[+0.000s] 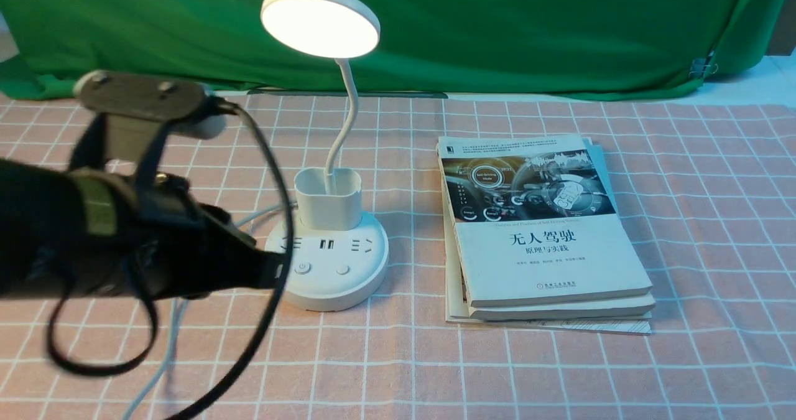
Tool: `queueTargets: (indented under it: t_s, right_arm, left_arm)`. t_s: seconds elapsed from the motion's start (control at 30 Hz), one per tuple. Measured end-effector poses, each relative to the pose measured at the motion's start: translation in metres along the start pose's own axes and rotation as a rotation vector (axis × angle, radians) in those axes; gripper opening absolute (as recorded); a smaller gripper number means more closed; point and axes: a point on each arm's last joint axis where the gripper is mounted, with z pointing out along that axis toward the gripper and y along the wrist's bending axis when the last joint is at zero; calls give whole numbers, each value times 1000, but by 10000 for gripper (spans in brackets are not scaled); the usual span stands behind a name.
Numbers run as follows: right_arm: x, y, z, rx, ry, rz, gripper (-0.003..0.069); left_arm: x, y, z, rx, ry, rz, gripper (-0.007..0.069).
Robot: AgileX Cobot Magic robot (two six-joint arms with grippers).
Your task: Turn on the table lamp on the pink coffee tablecloth with your hand.
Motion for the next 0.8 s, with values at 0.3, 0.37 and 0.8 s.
queueTargets:
  t_s: [0.3,0.37,0.8]
  right_arm:
    - [0,0,0,0,1,0,227]
    - [0,0,0,0,1,0,227]
    - [0,0,0,0,1,0,227]
  left_arm:
    - [20,4,-68,52,-231,-10,21]
    - [22,5,-80,65,-289,-10,21]
    - [36,19,-93,-49,-468,132,21]
